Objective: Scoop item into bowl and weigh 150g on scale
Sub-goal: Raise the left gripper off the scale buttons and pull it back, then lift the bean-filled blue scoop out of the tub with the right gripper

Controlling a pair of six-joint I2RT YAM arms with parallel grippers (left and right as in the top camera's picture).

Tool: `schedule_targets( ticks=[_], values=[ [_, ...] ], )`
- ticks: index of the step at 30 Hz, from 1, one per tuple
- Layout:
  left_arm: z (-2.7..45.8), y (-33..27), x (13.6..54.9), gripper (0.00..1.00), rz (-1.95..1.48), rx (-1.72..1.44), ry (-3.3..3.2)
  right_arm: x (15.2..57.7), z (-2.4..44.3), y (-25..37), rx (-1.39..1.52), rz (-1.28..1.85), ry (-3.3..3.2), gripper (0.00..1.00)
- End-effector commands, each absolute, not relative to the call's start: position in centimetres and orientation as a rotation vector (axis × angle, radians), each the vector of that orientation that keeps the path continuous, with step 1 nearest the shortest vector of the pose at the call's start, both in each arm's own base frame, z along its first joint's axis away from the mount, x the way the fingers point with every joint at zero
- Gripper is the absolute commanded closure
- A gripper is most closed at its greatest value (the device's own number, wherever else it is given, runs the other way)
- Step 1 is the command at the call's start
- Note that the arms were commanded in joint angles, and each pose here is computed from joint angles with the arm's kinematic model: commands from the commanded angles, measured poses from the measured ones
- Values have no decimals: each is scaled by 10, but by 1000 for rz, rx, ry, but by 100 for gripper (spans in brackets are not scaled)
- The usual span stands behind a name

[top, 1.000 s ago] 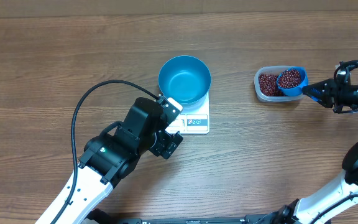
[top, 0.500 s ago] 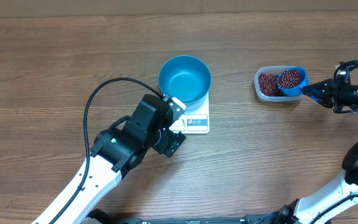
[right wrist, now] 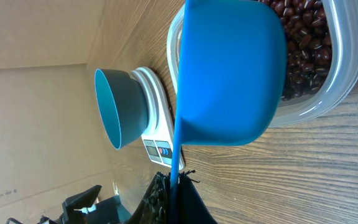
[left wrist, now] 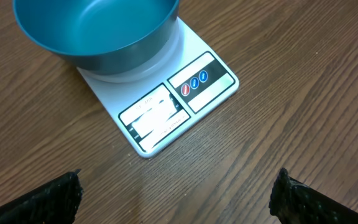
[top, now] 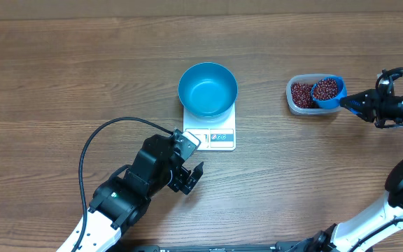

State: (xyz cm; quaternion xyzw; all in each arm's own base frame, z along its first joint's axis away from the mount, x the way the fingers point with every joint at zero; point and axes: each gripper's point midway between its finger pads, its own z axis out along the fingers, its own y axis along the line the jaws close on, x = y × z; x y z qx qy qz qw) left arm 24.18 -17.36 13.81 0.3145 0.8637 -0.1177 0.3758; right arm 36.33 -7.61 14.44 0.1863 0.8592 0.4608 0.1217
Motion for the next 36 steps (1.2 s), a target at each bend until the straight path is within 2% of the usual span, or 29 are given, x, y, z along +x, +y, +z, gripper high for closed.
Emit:
schedule_targets(
  ticks=[1,9,29,36],
  values=[
    [129,-170,241,1,-276,827,2234,365,146,-74,519,1366,2485,96],
    [111,-170,242,1,-262,848,2296,365,146,-74,519,1366,2485,96],
    [110,-170,242,0,-261,848,2297,366,147,-74,518,1369,2480,96],
    [110,-170,242,0,-261,848,2297,371,168,-74,508,1393,2443,96]
  ],
)
